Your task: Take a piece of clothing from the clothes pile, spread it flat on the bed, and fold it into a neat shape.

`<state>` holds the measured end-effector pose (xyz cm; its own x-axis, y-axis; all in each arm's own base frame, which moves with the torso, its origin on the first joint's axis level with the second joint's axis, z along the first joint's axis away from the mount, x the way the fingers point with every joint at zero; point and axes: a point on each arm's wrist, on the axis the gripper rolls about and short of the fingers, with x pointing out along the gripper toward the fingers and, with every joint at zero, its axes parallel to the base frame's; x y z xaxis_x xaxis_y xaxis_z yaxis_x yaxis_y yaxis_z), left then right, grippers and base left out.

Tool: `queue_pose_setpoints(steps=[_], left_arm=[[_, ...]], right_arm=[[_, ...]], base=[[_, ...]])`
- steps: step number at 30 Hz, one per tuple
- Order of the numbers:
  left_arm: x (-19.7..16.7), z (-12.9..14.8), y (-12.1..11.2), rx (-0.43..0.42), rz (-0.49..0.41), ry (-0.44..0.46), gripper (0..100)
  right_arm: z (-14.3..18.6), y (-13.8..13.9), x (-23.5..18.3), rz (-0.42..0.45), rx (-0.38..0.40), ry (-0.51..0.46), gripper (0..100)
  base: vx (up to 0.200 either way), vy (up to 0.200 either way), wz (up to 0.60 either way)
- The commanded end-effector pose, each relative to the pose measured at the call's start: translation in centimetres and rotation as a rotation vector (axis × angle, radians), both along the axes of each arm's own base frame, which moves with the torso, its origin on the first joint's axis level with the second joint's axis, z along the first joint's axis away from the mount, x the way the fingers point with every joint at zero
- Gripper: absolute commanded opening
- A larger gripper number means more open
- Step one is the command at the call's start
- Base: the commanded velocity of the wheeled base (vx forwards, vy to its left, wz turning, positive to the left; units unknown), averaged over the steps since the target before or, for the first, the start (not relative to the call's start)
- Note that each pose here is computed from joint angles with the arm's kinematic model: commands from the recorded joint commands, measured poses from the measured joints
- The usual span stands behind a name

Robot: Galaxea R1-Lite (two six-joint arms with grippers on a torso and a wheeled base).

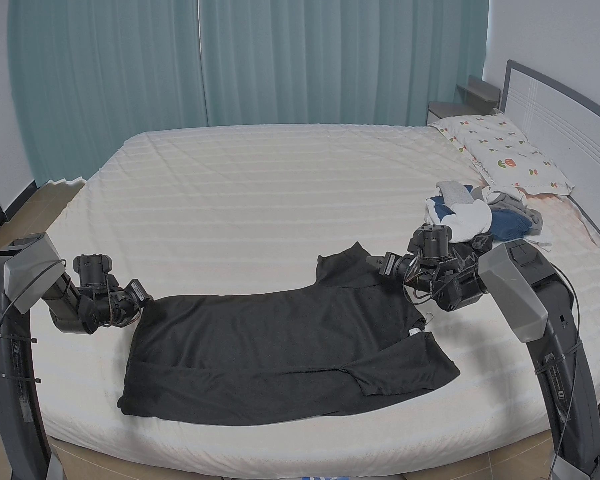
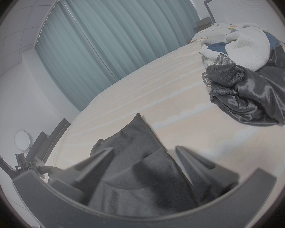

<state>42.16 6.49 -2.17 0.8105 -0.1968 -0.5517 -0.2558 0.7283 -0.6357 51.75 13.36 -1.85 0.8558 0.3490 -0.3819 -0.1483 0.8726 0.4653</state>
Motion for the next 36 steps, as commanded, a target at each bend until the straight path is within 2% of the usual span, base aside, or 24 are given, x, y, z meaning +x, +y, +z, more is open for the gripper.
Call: queue_pose_setpoints(steps=[1, 10, 16, 18, 23, 27, 29, 36], left_arm=[[0.0, 0.1, 0.0, 0.0, 0.001, -0.003, 0], [0.1, 0.3, 0.1, -0.004, 0.004, -0.007, 0], [0.1, 0.5, 0.1, -0.004, 0.008, -0.013, 0], [-0.2, 1.4, 0.1, -0.001, 0.022, -0.033, 0], [-0.8, 2.4, 0.0, 0.0, 0.029, -0.039, 0], [-1.0, 3.1, 0.0, 0.025, 0.062, -0.059, 0], [-1.3, 3.6, 0.0, 0.044, 0.082, -0.089, 0], [-2.0, 3.9, 0.0, 0.067, 0.071, -0.126, 0]], right_arm=[[-0.5, -0.1, 0.2, -0.01, 0.01, 0.003, 0], [-0.1, -0.6, 0.1, -0.042, 0.008, 0.003, 0], [1.5, -1.1, -0.4, -0.068, 0.06, -0.013, 0], [2.1, -1.3, -0.9, -0.07, 0.075, -0.045, 0], [2.1, -1.8, -1.6, -0.077, 0.078, -0.05, 0], [2.1, -2.0, -2.2, -0.078, 0.082, -0.068, 0], [3.1, -2.2, -2.4, -0.072, 0.098, -0.118, 0], [2.8, -3.8, -2.8, -0.097, 0.098, -0.109, 0]], base=[[0.0, 0.0, 0.0], [0.0, 0.0, 0.0], [0.0, 0.0, 0.0], [0.0, 0.0, 0.0], [0.0, 0.0, 0.0], [0.0, 0.0, 0.0], [0.0, 0.0, 0.0], [0.0, 0.0, 0.0]])
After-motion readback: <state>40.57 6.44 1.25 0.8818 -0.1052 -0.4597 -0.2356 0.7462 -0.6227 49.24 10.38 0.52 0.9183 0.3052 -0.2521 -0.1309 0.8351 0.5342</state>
